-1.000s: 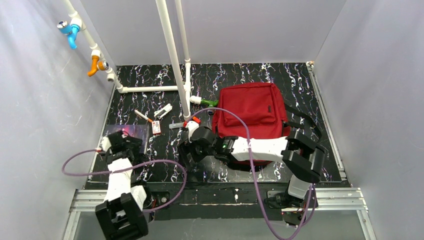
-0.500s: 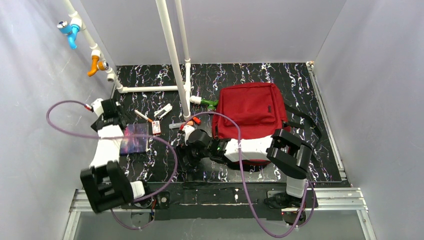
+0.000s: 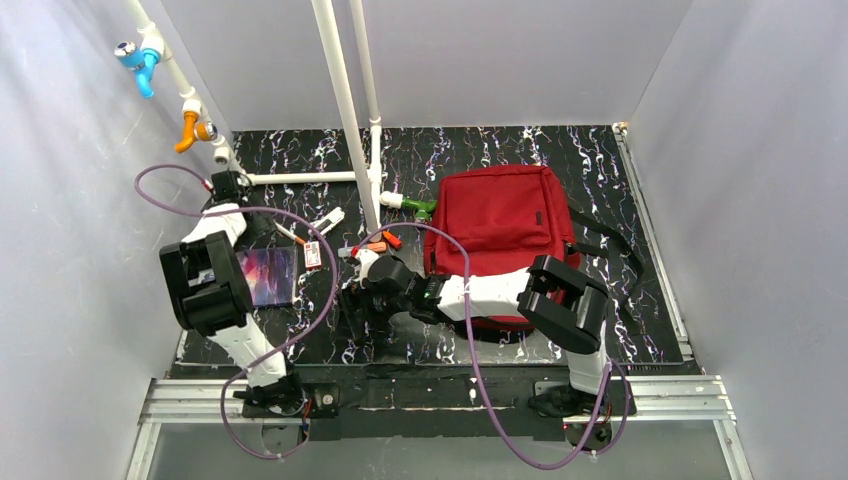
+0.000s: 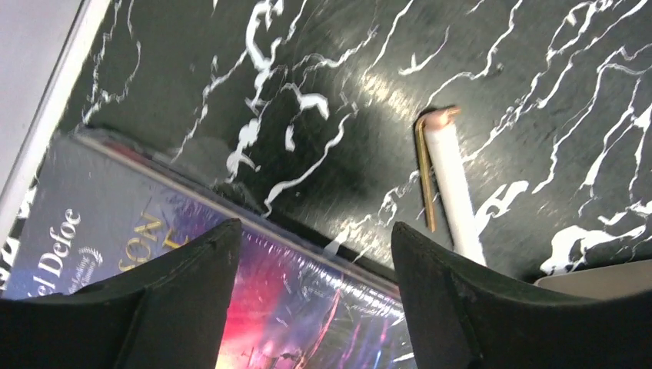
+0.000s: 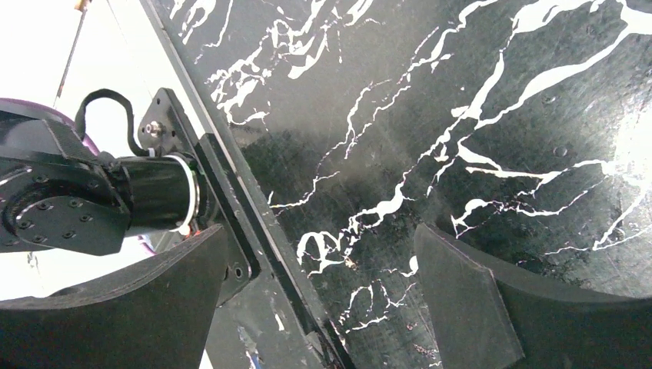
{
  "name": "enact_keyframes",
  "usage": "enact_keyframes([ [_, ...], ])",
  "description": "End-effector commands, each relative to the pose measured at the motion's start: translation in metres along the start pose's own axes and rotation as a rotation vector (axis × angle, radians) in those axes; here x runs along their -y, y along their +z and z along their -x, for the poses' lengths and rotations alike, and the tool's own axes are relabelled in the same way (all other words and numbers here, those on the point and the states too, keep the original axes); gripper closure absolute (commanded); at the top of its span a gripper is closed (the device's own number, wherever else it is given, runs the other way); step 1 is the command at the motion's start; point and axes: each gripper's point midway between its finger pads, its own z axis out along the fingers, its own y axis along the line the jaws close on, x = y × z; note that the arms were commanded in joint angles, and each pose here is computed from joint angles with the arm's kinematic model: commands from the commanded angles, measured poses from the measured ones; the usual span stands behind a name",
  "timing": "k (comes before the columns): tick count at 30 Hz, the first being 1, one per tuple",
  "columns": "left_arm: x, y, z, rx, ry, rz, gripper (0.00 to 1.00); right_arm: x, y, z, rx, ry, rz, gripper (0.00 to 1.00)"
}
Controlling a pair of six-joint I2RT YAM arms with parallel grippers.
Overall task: Pack the student bag
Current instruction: Adjust the book at the center of the board.
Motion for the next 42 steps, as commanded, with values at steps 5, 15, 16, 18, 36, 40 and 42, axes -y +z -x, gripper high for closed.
enact_keyframes([
  [5,0.010,0.004,-0.010,-0.147,0.133,0.095,0.32,-0.009,0.003,0.014,0.036,0.011,0.040,0.02],
  [15,-0.001,-0.032,-0.081,-0.278,0.052,0.128,0.34,0.001,0.001,0.006,0.046,0.028,0.023,0.02],
  [16,0.001,-0.040,-0.087,-0.274,0.025,0.100,0.34,0.001,0.000,0.005,0.048,0.032,0.024,0.02],
  [18,0.013,-0.056,-0.099,-0.278,-0.037,0.012,0.38,0.002,0.000,0.005,0.056,0.040,0.022,0.02],
  [36,-0.085,-0.132,-0.106,0.061,-0.452,0.240,0.02,0.002,-0.009,0.014,0.076,0.046,0.009,0.02],
  [40,-0.131,-0.129,-0.101,0.098,-0.665,0.414,0.02,-0.006,-0.005,0.017,0.056,0.040,0.033,0.02],
  [42,-0.141,-0.127,-0.102,0.081,-0.726,0.450,0.02,-0.009,-0.006,0.018,0.052,0.041,0.044,0.02],
])
